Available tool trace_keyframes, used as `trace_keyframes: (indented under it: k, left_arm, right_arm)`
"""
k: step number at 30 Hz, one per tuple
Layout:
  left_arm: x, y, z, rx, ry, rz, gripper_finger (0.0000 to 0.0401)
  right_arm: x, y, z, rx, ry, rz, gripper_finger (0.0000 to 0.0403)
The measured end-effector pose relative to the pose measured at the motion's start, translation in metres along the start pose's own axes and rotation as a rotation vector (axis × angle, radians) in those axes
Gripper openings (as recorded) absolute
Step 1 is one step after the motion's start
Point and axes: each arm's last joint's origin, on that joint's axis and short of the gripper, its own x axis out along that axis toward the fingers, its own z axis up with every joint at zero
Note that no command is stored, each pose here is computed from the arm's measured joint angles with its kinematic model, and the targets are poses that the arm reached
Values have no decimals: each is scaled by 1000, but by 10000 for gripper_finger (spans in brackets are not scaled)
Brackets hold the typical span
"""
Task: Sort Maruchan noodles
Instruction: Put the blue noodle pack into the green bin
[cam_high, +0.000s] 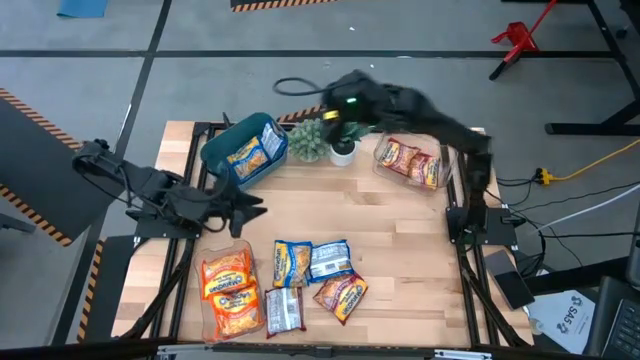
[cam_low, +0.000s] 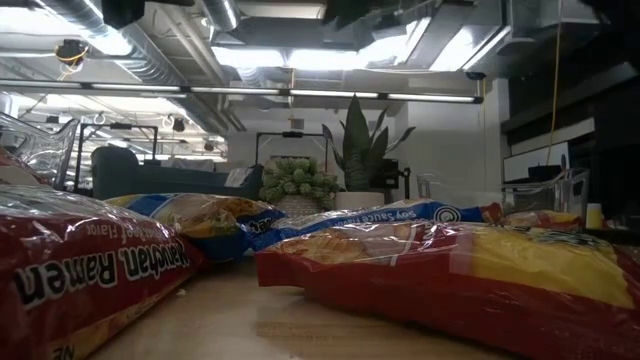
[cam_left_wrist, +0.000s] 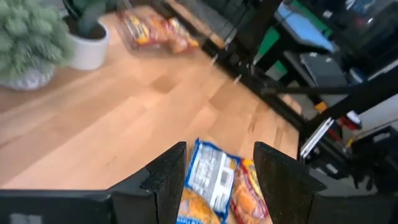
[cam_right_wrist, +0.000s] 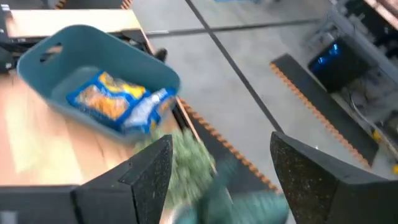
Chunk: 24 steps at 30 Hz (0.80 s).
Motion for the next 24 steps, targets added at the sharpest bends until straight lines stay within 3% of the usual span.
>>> trace_keyframes:
  k: [4,11,17,24]
  left_arm:
    - [18,-9,-16,19,54,41,182]
    - [68,-25,-51,67,192,57,182]
    - [112,-31,-77,63,284,29,182]
    - [144,-19,-103,65,449,71,182]
  right_arm:
    - [-53,-19,-12,62,59,43,253]
    - [-110,-33,-43,192,260,185,253]
    - [-144,-9,-61,223,290,294,253]
    - [-156,41,-107,136,309,280,253]
